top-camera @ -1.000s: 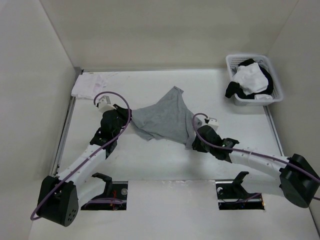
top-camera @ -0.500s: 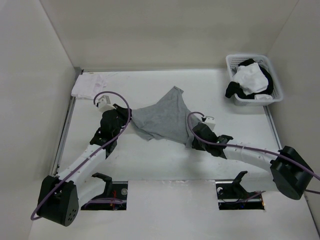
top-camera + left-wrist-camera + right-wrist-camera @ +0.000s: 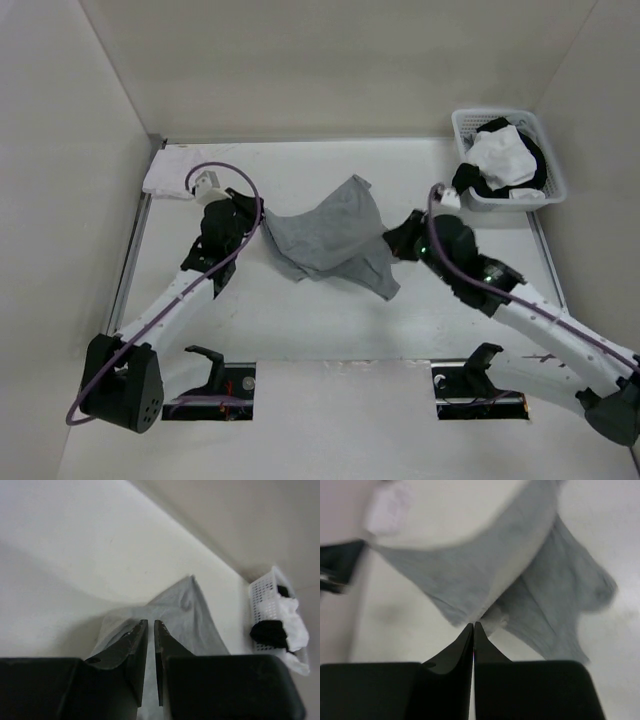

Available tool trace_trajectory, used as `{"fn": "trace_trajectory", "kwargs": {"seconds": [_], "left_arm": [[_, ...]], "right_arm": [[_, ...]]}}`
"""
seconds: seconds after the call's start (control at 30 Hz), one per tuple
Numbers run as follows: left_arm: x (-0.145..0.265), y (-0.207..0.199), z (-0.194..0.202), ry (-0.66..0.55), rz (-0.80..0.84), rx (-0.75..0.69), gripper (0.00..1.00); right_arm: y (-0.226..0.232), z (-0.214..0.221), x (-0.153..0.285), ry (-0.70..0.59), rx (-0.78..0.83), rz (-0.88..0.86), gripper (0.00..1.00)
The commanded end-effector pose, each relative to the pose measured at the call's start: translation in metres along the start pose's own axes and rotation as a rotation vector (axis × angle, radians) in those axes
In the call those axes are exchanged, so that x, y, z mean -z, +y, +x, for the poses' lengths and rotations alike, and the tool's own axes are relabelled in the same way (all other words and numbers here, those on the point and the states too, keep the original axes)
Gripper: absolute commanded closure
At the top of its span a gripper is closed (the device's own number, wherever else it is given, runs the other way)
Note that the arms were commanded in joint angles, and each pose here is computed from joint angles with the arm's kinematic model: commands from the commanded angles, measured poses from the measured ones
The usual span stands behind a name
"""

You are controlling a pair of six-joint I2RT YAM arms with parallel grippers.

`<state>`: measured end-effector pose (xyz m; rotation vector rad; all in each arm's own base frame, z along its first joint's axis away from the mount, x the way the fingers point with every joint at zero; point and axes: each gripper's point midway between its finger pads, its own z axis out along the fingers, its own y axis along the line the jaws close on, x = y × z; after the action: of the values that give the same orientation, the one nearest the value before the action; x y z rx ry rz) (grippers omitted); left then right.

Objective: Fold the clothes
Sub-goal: Flatten the tank top out

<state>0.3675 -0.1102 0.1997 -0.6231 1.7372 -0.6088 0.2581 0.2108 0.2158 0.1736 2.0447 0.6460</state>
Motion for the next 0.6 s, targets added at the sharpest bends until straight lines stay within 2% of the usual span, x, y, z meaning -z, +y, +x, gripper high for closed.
{"fn": "trace_trajectory", "kwargs": {"seconds": [0.0, 0.13, 0.2, 0.27, 0.33, 0.4, 0.53, 0.57], "left_arm": [[-0.004, -0.087, -0.089, -0.190, 0.204, 0.077, 0.90], [-0.006, -0.143, -0.154, -0.275, 0.312, 0.103, 0.90], [0.003, -0.168, -0.189, -0.315, 0.372, 0.100, 0.89], [0.014, -0.180, -0.213, -0.349, 0.398, 0.090, 0.89], [0.020, -0.179, -0.220, -0.363, 0.398, 0.073, 0.90], [0.014, -0.164, -0.187, -0.290, 0.366, 0.077, 0.90], [0.008, -0.135, -0.042, 0.000, 0.310, 0.026, 0.88], [0.011, -0.126, -0.016, 0.049, 0.298, 0.003, 0.87]], "right_arm": [[0.076, -0.130, 0.049, -0.254, -0.014, -0.272, 0.97], [0.136, -0.225, 0.099, -0.394, -0.017, -0.471, 0.98], [0.160, -0.254, 0.135, -0.451, -0.013, -0.561, 0.98], [0.171, -0.261, 0.168, -0.489, -0.010, -0.622, 0.98], [0.168, -0.241, 0.179, -0.467, -0.023, -0.653, 0.98], [0.152, -0.212, 0.169, -0.434, -0.061, -0.631, 0.98], [0.127, -0.175, 0.132, -0.370, -0.099, -0.541, 0.98], [0.124, -0.172, 0.124, -0.358, -0.090, -0.516, 0.98]]}}
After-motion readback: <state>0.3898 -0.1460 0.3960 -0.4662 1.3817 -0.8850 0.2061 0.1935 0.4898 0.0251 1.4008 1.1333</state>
